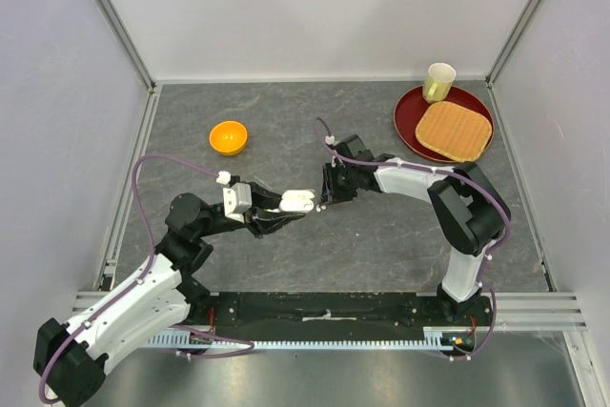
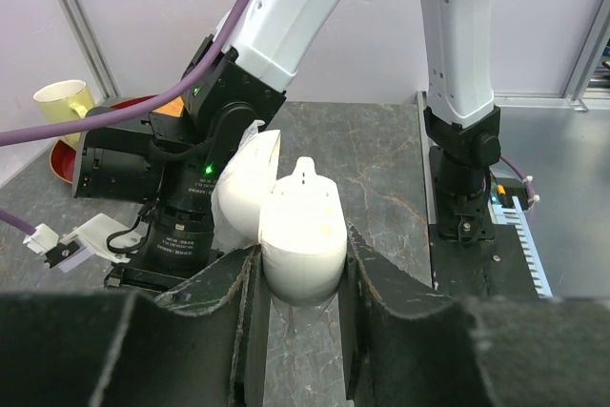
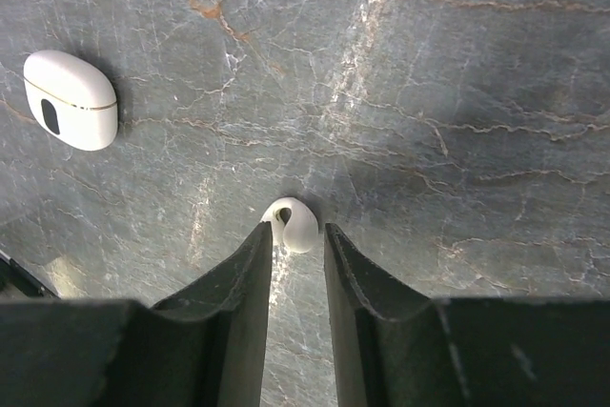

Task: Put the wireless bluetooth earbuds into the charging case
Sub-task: Pick up the earbud from the center of the board.

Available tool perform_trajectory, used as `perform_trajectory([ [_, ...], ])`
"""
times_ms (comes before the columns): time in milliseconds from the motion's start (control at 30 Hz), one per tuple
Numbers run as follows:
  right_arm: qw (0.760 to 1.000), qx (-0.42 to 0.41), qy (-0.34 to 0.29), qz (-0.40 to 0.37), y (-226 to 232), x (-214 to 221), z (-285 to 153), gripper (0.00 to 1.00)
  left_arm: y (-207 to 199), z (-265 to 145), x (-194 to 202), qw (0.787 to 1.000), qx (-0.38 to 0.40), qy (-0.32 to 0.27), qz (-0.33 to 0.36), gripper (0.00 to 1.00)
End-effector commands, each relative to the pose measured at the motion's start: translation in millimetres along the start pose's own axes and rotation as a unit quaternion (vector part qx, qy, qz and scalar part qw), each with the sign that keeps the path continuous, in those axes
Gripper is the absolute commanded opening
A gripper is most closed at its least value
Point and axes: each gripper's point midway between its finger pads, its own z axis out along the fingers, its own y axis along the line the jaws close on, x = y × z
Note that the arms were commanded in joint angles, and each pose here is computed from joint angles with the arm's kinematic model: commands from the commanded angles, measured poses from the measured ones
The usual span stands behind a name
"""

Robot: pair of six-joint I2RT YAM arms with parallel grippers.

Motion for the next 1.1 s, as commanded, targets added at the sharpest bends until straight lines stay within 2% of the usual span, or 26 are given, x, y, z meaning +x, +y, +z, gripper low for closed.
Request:
perform_trajectory([
  [0,1.000,-0.016,-0.006,-0.016,12,-11,2,0.34,4,2,-8,1.000,-0.005,-0.009,0.027,0.02],
  [333,1.000,0.006,0.003,-0.016,5,-7,3,0.33,5,2,-6,1.000,-0.009,-0.008,0.024,0.02],
  [467,1.000,0.006,0.004,-0.015,5,-7,4,0.28,6,1,-5,1.000,-0.012,-0.007,0.022,0.02],
  [700,1.000,0.003,0.010,-0.017,5,-4,5,0.28,6,1,-2,1.000,-0.015,-0.005,0.019,0.02],
  [800,1.000,0.003,0.008,-0.018,5,-5,5,0.24,7,0,-3,1.000,-0.017,-0.006,0.020,0.02],
  [933,1.000,0.004,0.002,-0.018,6,-8,2,0.13,7,0,-2,1.000,-0.018,-0.006,0.020,0.02],
  [1067,1.000,0.007,-0.015,-0.004,7,-10,-5,0.11,8,-1,-2,0.999,-0.023,-0.006,0.021,0.02],
])
